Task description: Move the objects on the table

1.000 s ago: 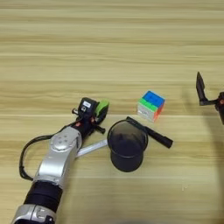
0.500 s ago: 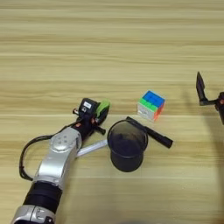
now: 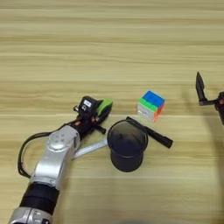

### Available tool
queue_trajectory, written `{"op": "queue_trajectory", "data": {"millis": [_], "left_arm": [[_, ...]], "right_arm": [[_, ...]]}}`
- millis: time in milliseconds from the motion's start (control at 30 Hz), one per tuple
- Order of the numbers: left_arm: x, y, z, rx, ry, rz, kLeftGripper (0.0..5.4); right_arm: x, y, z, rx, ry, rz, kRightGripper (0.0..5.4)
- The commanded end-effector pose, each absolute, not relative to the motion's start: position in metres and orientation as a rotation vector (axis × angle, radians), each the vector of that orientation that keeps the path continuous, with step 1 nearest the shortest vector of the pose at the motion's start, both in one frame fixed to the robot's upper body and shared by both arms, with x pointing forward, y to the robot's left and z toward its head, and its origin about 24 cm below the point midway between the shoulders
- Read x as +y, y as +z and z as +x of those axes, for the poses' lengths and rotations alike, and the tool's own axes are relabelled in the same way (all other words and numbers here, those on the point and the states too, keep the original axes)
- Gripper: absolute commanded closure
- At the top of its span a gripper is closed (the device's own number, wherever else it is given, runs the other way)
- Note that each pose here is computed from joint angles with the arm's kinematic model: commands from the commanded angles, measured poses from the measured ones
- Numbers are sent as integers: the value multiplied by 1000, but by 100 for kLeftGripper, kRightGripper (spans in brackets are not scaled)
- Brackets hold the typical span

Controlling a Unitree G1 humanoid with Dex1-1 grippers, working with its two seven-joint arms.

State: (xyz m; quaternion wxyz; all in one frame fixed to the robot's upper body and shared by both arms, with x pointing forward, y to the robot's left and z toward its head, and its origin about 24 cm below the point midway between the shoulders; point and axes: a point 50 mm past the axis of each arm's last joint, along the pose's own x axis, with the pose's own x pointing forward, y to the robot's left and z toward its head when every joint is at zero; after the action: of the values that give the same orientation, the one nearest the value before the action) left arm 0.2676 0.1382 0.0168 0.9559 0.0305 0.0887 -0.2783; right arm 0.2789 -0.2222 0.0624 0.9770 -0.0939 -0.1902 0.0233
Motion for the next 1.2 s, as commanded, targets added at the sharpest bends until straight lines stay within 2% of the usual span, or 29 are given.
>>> {"op": "queue_trajectory", "data": {"millis": [33,367,700,900,1200], "left_arm": [[143,27,271,152,-605,82,407],[151,57,279,82,-766,211,407],[153,93,277,-9,-974,296,407],[149,110,274,-43,-1090,335,407],[136,123,261,-76,-1284,360,407]], "right_arm": [[-219,66,281,-400,65,-165,0],[-212,74,278,-418,193,-106,0],[-198,114,272,-455,548,-107,0],[-184,131,261,-413,787,-125,0],[-163,128,241,-307,1073,-189,0]]}}
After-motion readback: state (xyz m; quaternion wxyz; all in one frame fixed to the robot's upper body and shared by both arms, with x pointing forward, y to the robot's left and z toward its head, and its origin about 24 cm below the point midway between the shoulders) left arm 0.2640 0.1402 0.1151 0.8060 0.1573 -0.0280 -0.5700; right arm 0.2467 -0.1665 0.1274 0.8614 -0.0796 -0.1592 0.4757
